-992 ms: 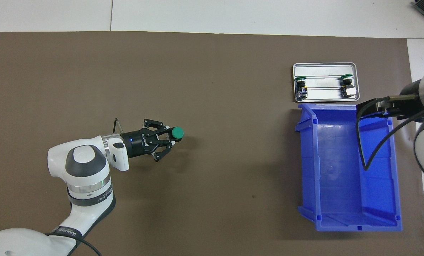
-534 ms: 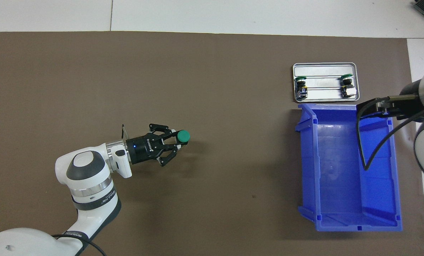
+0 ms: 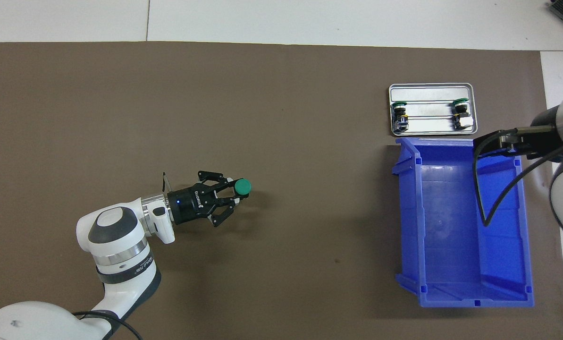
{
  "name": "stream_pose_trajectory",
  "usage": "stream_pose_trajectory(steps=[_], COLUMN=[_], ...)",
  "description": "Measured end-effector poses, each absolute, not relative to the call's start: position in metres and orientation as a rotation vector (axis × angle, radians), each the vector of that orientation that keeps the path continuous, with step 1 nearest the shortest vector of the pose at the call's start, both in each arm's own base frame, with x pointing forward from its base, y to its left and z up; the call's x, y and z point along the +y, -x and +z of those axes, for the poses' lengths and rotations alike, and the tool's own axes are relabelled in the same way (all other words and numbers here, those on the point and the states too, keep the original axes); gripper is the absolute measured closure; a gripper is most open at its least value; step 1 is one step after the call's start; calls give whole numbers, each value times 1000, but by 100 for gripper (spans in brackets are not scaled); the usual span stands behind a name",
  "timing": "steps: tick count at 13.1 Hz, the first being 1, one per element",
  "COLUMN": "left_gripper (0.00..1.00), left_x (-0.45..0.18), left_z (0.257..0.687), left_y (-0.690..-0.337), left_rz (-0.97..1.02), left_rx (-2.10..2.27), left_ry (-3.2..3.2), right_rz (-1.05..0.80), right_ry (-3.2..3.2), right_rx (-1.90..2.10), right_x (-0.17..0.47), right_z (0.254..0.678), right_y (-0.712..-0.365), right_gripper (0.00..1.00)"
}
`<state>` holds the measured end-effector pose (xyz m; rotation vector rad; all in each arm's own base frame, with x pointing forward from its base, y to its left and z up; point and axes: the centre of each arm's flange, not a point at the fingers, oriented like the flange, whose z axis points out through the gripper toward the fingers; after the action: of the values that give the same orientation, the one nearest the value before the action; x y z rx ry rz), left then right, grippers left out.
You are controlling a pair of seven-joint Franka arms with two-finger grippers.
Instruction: Place and press button with both arms
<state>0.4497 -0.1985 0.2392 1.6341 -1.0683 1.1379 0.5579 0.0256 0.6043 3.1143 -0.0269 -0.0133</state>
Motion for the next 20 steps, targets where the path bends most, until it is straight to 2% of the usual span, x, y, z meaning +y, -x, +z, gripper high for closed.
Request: stream_pose_trajectory(steps=[4, 8, 14, 16, 17, 18, 19, 20], left_gripper=[66, 65, 62, 49, 48, 42, 42, 35], left_x=[-201, -188, -183, -183, -183, -183, -183, -183], left_z=[229, 195, 192, 191, 191, 191, 191, 191], left_y=[-437, -431, -432, -431, -430, -430, -430, -430], left_rz=[1161, 1215, 1232, 1229, 1229, 1229, 1229, 1228], left_rx=[-1056, -1021, -1015, -1014, -1014, -1015, -1015, -1015], left_ry=[-1579, -1517, -1509, -1511, -1511, -1511, -1511, -1511], right_rz=[-13, -13, -13, -13, -13, -13, -13, -13], right_ry=[-3114, -3114, -3114, -3114, -3114, -3114, -3114, -3114], right_rx=[-27, -27, -27, -27, -27, -27, -27, -27], right_x=[26, 26, 26, 26, 26, 26, 26, 26], right_z=[604, 604, 604, 604, 604, 604, 604, 604], right_y=[-558, -558, -558, -558, -558, -558, -558, -558], right_gripper=[0, 0, 0, 0, 0, 0, 0, 0])
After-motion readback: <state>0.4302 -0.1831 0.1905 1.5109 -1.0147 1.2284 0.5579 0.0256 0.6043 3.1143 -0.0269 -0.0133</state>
